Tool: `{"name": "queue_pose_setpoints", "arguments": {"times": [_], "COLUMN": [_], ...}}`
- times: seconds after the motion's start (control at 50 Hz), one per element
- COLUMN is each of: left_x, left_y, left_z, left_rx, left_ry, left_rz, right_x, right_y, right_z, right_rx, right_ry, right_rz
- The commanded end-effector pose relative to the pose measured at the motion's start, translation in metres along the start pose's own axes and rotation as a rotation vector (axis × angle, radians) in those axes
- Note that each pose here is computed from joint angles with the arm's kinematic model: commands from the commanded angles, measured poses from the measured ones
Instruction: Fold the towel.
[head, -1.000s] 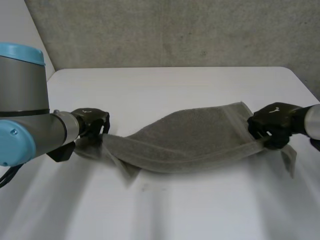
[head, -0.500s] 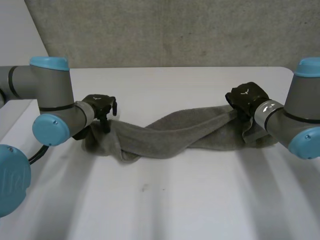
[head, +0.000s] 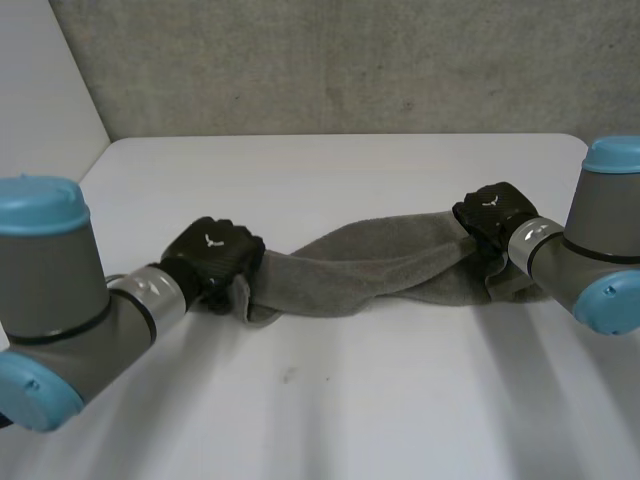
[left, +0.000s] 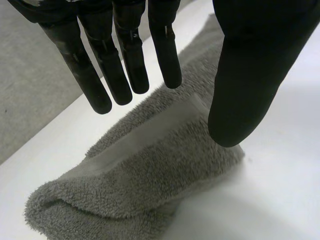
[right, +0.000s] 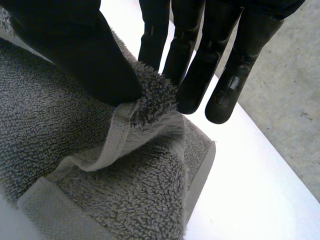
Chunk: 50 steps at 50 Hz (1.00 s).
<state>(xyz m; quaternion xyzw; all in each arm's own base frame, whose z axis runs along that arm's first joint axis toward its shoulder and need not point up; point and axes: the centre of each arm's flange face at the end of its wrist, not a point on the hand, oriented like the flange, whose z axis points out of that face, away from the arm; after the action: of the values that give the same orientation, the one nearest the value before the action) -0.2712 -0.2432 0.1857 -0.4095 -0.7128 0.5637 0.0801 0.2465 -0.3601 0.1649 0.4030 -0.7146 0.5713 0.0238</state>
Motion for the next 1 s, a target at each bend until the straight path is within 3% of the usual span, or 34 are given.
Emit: {"name": "queue_pose_setpoints", "arguments": {"times": [0.02, 0.46, 0.64, 0.74, 0.82, 0.88, 1.0], "left_x": [0.008, 0.018, 0.008, 0.0, -0.01, -0.017, -0.026], "left_y": [0.014, 0.038, -0.016, -0.028, -0.02, -0.008, 0.003], "left_z": [0.008, 0.04, -0.004, -0.031, -0.046, -0.045, -0.019], "left_rx": [-0.004, -0.014, 0.077, 0.005, -0.178, -0.292, -0.304], "left_ry": [0.007, 0.028, -0.013, 0.01, 0.066, 0.107, 0.098], "left_rz": [0.106, 0.194, 0.219, 0.188, 0.109, 0.051, 0.042], "right_x": [-0.003, -0.011, -0.009, -0.001, 0.001, 0.003, -0.002], "right_y": [0.004, 0.015, 0.01, 0.007, 0.003, 0.006, 0.017], "right_z": [-0.002, -0.013, -0.073, -0.101, -0.112, -0.109, -0.093], "right_rx": [-0.016, -0.083, -0.325, -0.418, -0.433, -0.441, -0.454], "right_ry": [-0.011, -0.054, -0.246, -0.328, -0.359, -0.361, -0.393], "right_rz": [0.003, 0.007, -0.085, -0.1, -0.118, -0.135, -0.176]}}
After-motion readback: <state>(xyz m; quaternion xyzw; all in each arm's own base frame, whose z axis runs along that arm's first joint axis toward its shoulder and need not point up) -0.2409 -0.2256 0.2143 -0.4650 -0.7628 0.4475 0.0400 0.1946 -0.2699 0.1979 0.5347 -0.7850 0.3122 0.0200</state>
